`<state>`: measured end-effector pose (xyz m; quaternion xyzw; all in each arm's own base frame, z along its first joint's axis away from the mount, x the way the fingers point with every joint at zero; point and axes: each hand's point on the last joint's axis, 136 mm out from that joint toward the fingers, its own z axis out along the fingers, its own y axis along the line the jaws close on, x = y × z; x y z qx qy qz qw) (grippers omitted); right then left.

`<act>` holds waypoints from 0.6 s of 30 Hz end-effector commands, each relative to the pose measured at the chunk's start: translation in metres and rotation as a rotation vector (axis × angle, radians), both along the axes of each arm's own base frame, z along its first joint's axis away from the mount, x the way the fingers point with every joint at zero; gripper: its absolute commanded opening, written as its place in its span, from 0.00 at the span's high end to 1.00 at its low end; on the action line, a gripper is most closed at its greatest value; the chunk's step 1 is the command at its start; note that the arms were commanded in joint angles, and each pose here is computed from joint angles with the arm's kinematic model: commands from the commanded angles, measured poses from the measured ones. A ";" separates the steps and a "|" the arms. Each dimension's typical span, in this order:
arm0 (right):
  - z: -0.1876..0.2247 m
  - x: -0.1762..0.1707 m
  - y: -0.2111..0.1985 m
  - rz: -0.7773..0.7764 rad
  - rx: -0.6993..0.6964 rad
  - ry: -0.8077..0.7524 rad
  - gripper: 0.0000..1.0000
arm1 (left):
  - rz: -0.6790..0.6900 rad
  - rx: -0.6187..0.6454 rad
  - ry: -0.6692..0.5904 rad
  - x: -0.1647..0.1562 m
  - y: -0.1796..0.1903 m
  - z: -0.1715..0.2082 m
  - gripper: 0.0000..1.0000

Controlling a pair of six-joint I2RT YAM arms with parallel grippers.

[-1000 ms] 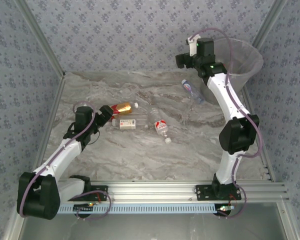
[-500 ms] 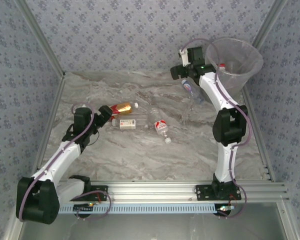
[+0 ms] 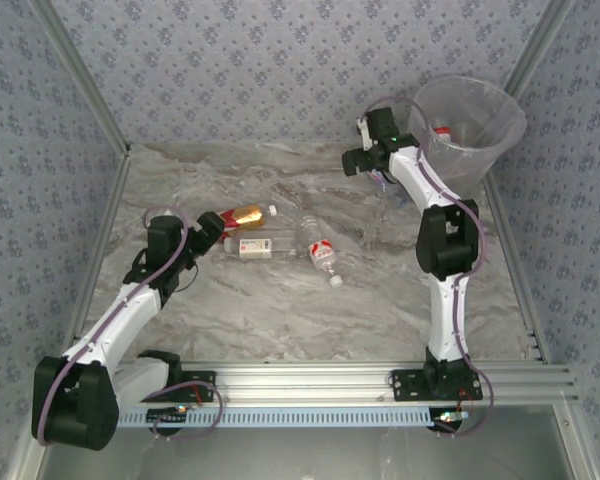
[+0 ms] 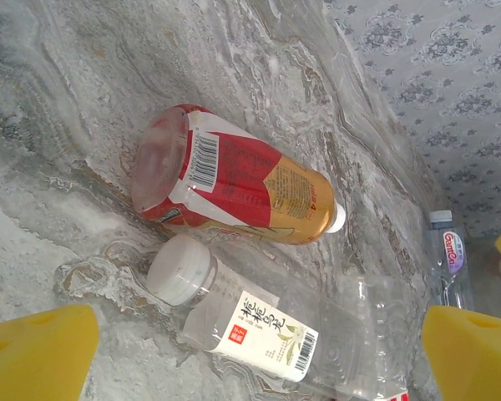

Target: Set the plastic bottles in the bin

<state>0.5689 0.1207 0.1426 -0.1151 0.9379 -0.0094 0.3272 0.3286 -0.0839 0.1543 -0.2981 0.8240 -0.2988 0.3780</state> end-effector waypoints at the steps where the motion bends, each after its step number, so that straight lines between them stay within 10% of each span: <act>1: -0.012 0.007 -0.021 -0.085 -0.034 0.031 0.00 | -0.044 0.003 -0.013 0.001 -0.005 0.003 0.00; 18: -0.069 0.024 -0.042 -0.146 -0.117 0.117 0.00 | -0.036 0.012 0.012 0.003 -0.004 -0.006 0.01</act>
